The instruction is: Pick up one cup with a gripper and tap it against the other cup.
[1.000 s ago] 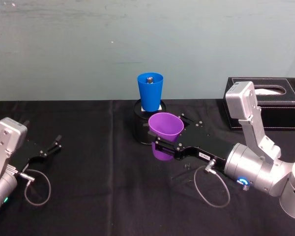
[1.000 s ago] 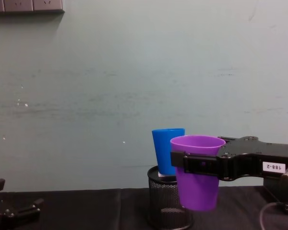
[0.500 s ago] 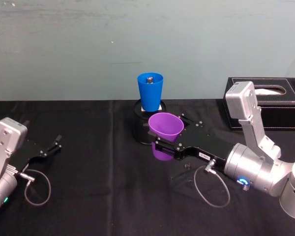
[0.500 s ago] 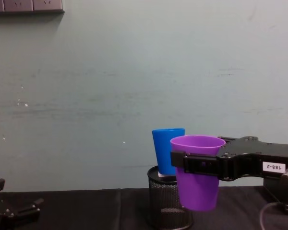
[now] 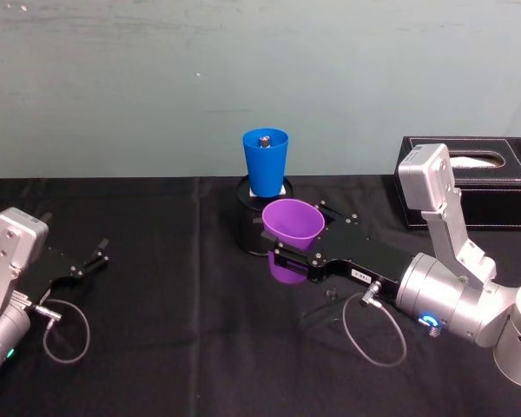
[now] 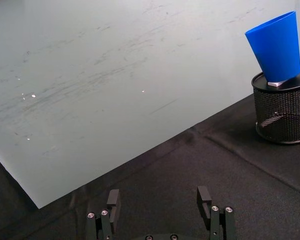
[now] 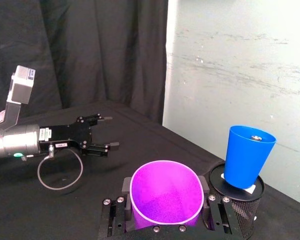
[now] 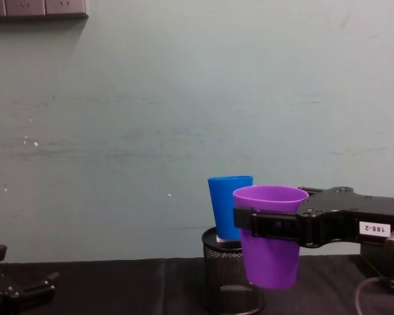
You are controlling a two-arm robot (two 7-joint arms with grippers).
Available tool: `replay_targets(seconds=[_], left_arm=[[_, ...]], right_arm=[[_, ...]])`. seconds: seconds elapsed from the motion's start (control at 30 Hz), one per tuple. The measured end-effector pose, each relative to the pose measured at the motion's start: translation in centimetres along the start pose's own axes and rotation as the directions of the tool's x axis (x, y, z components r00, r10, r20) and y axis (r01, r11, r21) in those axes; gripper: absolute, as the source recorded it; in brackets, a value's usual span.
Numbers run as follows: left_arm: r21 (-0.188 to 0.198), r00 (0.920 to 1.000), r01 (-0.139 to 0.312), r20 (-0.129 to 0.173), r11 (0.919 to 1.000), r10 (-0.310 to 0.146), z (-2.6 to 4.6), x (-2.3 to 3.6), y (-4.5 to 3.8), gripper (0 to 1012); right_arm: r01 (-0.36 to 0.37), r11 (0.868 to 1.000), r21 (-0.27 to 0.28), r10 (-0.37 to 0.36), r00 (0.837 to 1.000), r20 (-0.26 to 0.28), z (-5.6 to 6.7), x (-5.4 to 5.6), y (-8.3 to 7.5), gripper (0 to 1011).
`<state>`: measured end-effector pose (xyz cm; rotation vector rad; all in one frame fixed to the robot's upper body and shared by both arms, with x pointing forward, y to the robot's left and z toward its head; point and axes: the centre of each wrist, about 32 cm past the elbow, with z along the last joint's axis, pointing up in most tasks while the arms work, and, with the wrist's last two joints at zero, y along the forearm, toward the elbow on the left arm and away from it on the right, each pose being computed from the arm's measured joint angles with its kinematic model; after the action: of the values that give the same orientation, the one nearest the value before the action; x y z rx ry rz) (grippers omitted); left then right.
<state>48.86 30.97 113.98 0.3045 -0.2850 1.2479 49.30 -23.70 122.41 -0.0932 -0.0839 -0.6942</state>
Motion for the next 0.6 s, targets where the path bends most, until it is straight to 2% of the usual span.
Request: replay_targets(seconds=[0.6], left_arm=[[0.0, 1.0, 0.0, 0.0, 1.0, 0.0, 0.0, 0.0, 0.0, 1000]], right_arm=[[0.0, 1.0, 0.0, 0.0, 1.0, 0.0, 0.0, 0.0, 0.0, 747]])
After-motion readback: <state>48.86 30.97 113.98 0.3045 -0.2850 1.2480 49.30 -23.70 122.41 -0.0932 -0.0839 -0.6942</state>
